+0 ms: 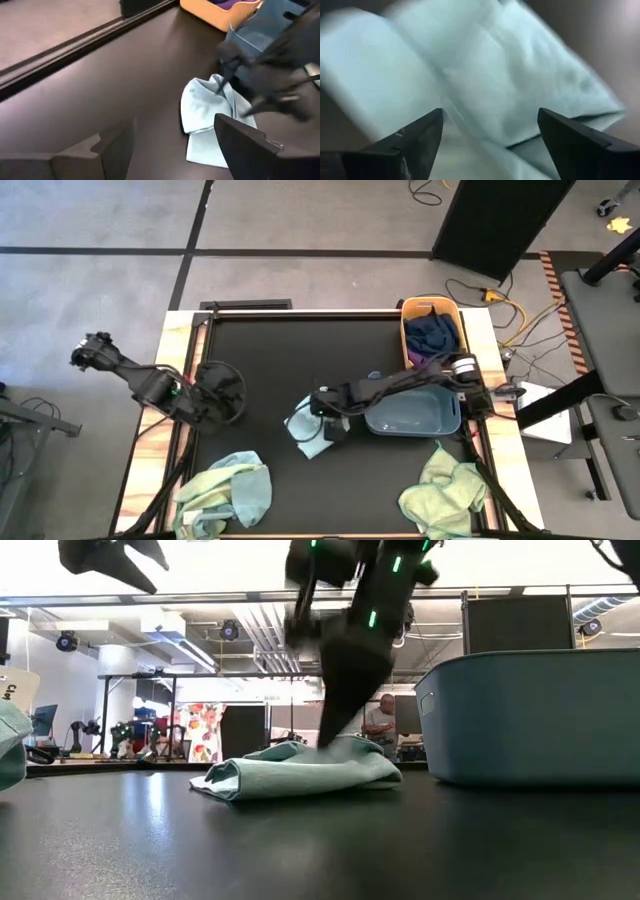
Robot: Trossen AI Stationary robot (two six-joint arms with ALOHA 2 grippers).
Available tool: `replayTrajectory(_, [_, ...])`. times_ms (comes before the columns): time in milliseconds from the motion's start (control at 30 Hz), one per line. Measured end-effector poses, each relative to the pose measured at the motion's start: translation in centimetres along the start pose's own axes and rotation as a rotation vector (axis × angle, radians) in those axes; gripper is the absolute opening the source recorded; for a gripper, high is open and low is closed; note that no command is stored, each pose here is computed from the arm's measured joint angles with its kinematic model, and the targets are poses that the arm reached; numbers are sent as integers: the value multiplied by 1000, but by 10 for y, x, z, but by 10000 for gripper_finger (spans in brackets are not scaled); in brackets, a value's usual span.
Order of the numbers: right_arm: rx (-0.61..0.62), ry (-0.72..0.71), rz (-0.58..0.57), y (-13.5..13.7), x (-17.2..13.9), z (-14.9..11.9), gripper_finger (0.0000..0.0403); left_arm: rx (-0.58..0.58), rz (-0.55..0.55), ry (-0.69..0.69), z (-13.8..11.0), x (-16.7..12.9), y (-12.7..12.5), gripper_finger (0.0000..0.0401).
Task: Sort towels by color in basket
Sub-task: Put the right light blue towel into the gray bin
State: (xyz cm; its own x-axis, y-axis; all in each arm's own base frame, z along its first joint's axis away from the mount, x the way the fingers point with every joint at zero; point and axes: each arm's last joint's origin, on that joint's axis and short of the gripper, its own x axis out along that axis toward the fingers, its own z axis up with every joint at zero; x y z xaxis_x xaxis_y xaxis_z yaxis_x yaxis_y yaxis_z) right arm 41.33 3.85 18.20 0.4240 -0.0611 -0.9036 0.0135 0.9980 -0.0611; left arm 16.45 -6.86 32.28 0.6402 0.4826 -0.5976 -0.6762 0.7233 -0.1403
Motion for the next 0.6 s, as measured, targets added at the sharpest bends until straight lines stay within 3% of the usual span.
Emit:
replayTrajectory(200, [163, 111, -54, -13, 43, -9, 258, 27, -42, 19, -11, -5, 27, 252])
replayTrajectory(367, [210, 105, -88, -15, 51, -3, 136, 98, -40, -15, -13, -6, 37, 252])
replayTrajectory(467, [282, 77, -97, -19, 46, 6, 41, 95, -18, -71, -12, -7, 41, 252])
replayTrajectory(600, [359, -26, -149, -28, -2, 31, 28, 200, -19, -33, -19, -3, 43, 252])
